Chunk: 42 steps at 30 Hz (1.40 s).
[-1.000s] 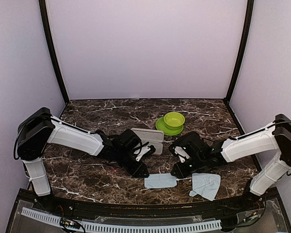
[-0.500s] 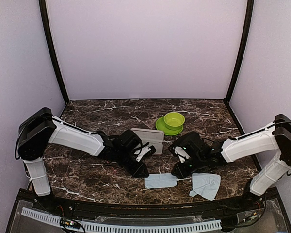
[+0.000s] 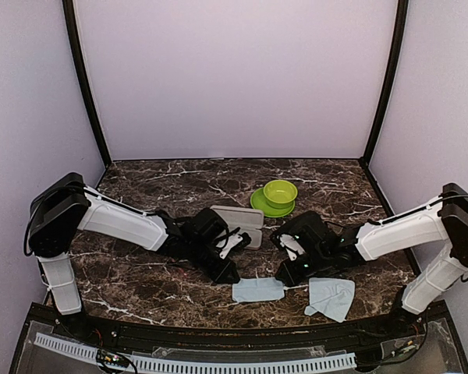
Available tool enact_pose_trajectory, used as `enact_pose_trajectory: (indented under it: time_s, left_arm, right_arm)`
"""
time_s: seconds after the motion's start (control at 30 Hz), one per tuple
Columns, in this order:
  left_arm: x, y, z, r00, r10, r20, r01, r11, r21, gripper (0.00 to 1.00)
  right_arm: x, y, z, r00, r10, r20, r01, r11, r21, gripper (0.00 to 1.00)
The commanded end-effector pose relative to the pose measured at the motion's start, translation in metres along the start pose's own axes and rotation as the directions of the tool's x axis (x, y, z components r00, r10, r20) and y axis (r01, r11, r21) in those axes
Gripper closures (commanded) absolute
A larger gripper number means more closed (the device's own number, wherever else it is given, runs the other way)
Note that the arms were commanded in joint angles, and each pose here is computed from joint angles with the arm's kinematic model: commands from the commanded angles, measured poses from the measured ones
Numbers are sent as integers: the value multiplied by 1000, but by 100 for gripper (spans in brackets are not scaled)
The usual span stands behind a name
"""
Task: Organize the sunglasses
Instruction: Fold the glasses cleaning cloth at the center of the board, then pick up the folded cleaning cloth from the center of the board.
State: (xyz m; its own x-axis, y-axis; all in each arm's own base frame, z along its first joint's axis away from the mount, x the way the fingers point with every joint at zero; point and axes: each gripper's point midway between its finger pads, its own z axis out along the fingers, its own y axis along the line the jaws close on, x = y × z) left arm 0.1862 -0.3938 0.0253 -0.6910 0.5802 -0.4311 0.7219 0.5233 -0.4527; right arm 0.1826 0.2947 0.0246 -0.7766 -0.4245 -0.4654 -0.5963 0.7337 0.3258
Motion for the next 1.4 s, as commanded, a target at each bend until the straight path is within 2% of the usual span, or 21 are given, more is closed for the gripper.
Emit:
enact_pose_trajectory:
  time_s: [0.0, 0.23, 0.77, 1.37]
  left_arm:
    - [3, -4, -1, 1000, 1, -1, -1, 1000, 19, 93]
    - [4, -4, 0, 1000, 0, -2, 0, 1000, 17, 93]
    - [2, -6, 0, 1000, 4, 0, -4, 1000, 20, 94]
    - [2, -6, 1, 1000, -8, 11, 8, 1000, 22, 94]
  right_arm:
    - [-4, -3, -3, 1000, 7, 25, -7, 1000, 12, 92]
    - [-5, -10, -9, 999, 1, 33, -3, 999, 50, 79]
    - [10, -7, 5, 999, -7, -32, 8, 1000, 11, 77]
    - [11, -6, 2, 1000, 6, -11, -6, 1000, -3, 98]
